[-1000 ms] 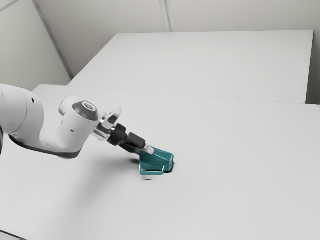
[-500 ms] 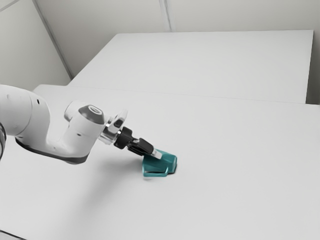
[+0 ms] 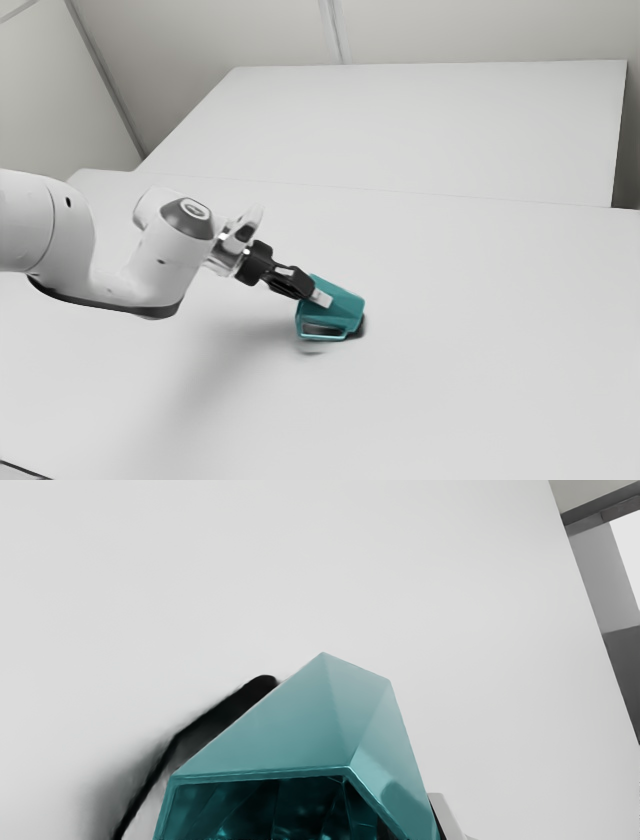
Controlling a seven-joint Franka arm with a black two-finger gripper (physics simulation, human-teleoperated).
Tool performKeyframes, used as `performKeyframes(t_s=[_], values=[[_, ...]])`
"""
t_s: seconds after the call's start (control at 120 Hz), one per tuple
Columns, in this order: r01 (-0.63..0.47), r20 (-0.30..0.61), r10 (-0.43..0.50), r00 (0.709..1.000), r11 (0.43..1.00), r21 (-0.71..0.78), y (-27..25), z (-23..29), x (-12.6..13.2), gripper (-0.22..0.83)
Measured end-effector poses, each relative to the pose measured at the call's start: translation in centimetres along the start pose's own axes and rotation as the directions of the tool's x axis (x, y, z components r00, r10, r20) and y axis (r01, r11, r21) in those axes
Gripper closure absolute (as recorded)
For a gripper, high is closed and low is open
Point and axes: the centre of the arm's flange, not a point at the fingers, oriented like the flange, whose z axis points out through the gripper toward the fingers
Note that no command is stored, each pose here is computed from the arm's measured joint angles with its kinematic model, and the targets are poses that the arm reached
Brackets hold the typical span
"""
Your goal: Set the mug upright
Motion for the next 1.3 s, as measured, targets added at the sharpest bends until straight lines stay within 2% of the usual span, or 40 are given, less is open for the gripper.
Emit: performKeyframes(t_s=[0.125, 0.225, 0.358, 0.492, 0.675, 0.883, 1.042, 1.3], values=[[-0.012, 0.002, 0.012, 1.000, 1.000, 0.015, 1.3, 0.0, 0.5, 0.75], [-0.098, 0.046, 0.094, 0.994, 0.991, 0.090, 3.5, -2.1, 1.3, 0.75], [-0.212, 0.189, 0.173, 0.967, 0.953, 0.214, 4.7, -3.5, 1.8, 0.75], [-0.319, 0.349, 0.203, 0.915, 0.894, 0.316, 4.8, -4.7, 4.1, 0.75], [-0.347, 0.486, 0.126, 0.865, 0.849, 0.399, 2.5, -4.7, 6.8, 0.75], [-0.358, 0.570, 0.027, 0.821, 0.802, 0.478, 1.2, -4.1, 6.7, 0.75], [-0.359, 0.586, -0.028, 0.810, 0.766, 0.533, 1.0, -4.2, 6.5, 0.75], [-0.337, 0.578, -0.094, 0.811, 0.732, 0.592, 1.4, -4.2, 5.5, 0.76]])
